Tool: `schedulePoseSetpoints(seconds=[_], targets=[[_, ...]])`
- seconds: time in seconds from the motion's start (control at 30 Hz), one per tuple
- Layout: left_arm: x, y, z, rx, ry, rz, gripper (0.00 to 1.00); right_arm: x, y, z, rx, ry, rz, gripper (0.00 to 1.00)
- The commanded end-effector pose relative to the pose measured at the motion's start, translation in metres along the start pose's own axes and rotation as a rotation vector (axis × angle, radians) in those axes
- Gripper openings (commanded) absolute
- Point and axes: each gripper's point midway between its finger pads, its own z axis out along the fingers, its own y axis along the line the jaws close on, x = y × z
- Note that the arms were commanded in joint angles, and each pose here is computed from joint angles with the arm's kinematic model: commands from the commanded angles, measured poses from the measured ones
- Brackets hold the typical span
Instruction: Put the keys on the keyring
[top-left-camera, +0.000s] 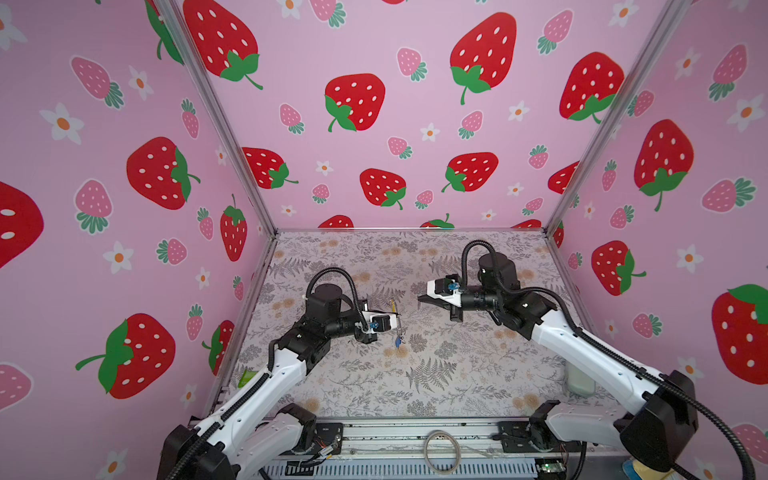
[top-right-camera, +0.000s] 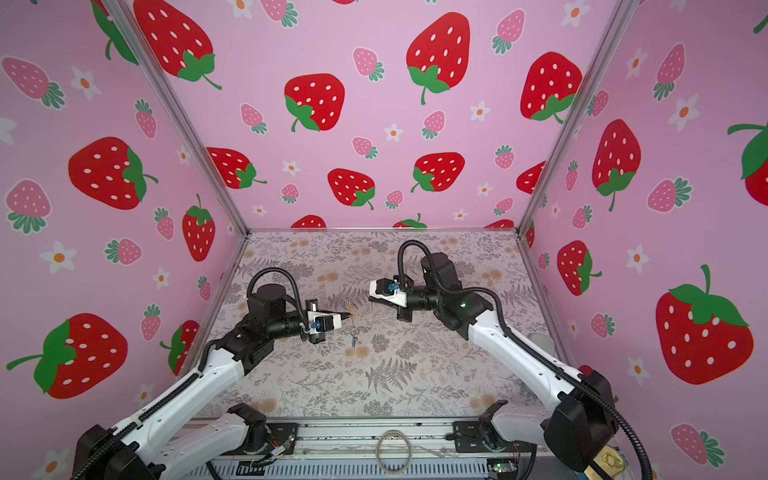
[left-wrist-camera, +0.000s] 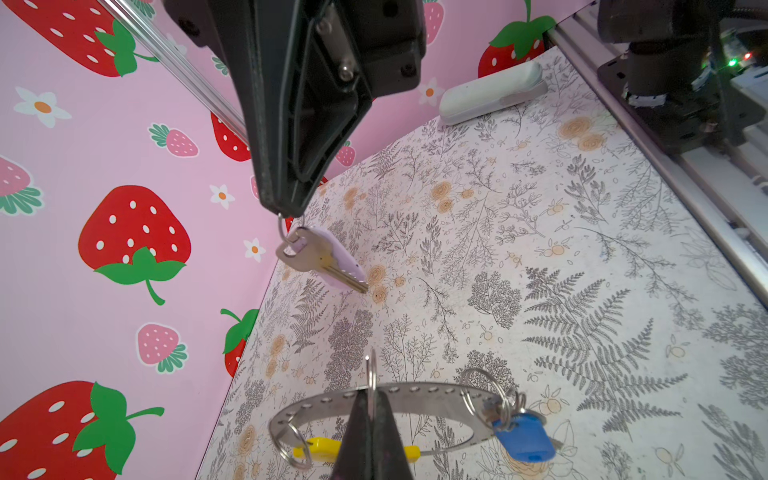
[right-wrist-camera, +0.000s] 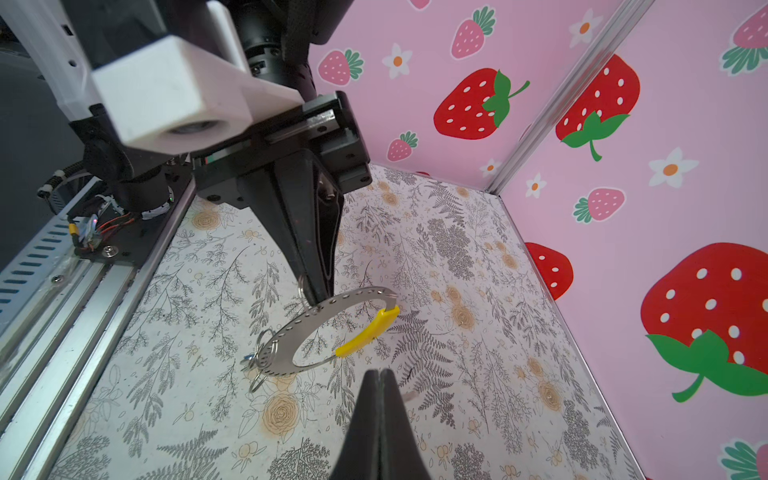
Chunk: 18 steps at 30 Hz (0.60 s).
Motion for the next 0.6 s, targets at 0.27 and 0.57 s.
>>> schedulePoseSetpoints(seconds=[0.27, 0.57], targets=[[-0.027, 0.005, -0.001, 0.071, -0.050, 0.098, 0.00, -0.012, 0.022, -0.005, -0.074, -0.081, -0.121, 0.00], [-0.034, 0.003, 0.003, 0.135, -0.046, 0.125, 0.00, -0.016, 0.027, 0.002, -0.089, -0.074, -0.176, 0.00]])
